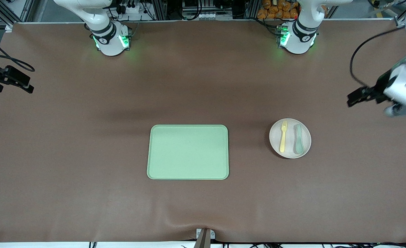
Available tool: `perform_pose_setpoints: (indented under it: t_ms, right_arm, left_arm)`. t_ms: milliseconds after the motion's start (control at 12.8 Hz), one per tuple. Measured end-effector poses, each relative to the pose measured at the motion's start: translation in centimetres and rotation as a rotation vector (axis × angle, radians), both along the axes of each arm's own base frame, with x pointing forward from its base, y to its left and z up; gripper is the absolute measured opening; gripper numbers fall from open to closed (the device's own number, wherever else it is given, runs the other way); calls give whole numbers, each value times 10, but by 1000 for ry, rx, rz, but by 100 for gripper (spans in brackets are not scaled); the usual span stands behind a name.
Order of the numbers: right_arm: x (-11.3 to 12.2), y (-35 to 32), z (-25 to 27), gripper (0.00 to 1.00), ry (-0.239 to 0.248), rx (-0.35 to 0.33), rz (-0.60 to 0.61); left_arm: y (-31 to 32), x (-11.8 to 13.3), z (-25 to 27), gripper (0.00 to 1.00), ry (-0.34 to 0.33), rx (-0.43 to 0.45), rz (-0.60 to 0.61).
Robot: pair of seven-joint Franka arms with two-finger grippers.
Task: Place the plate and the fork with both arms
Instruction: 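Move the left gripper down to the white plate's rim, then close the left gripper on the white plate's rim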
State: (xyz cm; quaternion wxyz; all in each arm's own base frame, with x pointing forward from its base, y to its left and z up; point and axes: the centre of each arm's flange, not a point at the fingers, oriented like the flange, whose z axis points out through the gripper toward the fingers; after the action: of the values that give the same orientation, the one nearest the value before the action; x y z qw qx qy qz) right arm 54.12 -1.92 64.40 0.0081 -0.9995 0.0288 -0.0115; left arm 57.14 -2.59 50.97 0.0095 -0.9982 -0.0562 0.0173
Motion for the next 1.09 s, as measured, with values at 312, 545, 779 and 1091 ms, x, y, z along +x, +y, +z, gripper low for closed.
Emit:
perform_pose_setpoints:
  t_ms: [312,545,779,1091]
  right_arm:
    - [0,0,0,100,0,0,0]
    - [0,0,0,100,0,0,-1]
    - [0,0,0,100,0,0,-1]
    - [0,0,0,100,0,0,-1]
  left_arm:
    - [0,-7,-136,100,-63,-3,-5]
    - [0,-14,-204,100,-33,1,-6]
    - [9,-12,-247,97,-8,0,16]
    - [12,-14,-287,72,20,-45,87]
